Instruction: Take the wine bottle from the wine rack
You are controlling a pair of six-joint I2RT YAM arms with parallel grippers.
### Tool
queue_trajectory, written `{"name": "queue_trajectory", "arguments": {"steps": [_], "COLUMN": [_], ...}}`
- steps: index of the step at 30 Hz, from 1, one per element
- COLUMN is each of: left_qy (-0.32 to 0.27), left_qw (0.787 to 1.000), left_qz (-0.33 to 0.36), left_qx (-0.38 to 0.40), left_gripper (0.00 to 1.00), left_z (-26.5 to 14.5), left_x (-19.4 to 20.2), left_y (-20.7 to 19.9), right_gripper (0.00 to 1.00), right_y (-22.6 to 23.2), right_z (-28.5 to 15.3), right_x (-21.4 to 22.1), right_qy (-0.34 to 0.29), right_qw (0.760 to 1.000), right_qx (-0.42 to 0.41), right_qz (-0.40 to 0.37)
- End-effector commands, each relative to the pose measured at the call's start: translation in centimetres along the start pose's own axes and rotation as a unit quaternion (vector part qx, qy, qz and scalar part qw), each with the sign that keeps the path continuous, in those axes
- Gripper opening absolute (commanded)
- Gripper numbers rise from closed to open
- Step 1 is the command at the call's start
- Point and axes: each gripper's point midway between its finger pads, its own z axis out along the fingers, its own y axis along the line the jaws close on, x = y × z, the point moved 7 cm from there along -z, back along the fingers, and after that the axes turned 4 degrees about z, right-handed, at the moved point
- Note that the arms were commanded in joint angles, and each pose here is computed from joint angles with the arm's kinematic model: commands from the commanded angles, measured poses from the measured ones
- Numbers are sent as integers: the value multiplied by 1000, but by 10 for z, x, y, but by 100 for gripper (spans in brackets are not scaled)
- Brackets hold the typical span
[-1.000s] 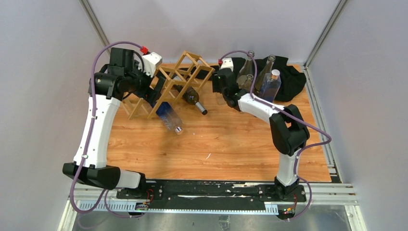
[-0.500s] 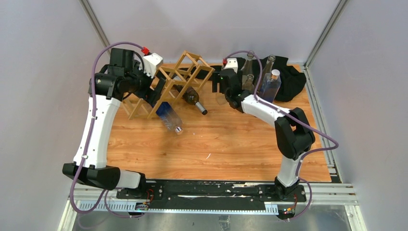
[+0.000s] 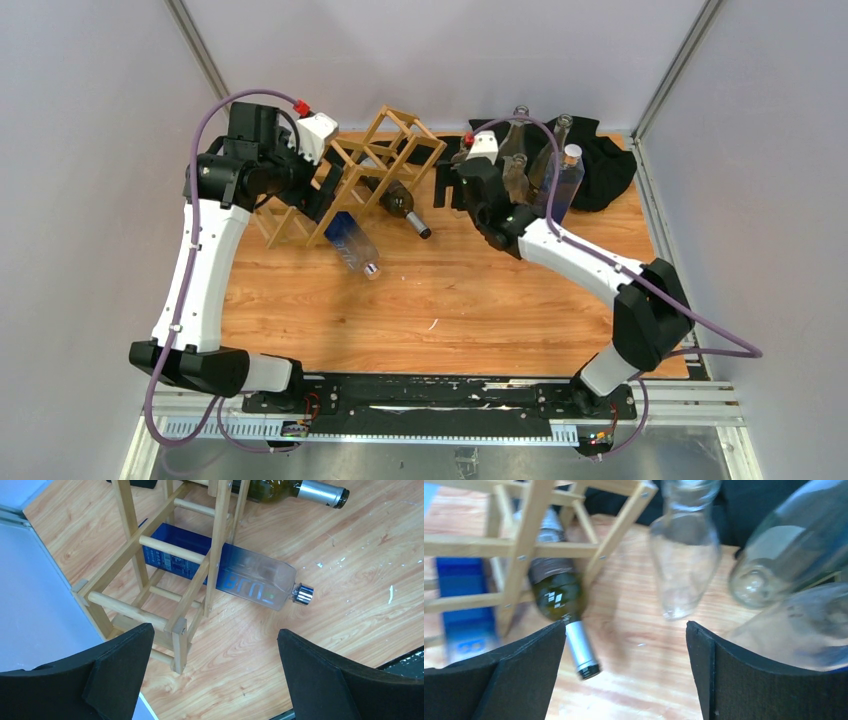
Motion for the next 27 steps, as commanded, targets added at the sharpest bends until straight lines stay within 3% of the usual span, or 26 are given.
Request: {"name": "queue_trajectory", "arguments": {"steps": [1, 5, 13, 27], "left_qy": [-14, -10, 7, 12], "left_qw": [1000, 1000, 1000, 1000], "left_qz": [10, 8, -4, 10], "left_qx": [1, -6, -17, -11], "left_gripper": [100, 100, 100, 100], "left_z": [-8, -7, -4, -5], "left_x": [1, 2, 8, 16], "left_y": [-2, 0, 1, -3], "right_gripper": [93, 94, 95, 96], "right_y": [32, 75, 143, 170], "right_z": [-29, -45, -47, 26], "right_x": [21, 44, 89, 132], "right_qy": [44, 94, 219, 279], "right_qw": [996, 982, 924, 906], "right_qx": [-69, -164, -313, -314], "right_qz": [15, 2, -9, 58]}}
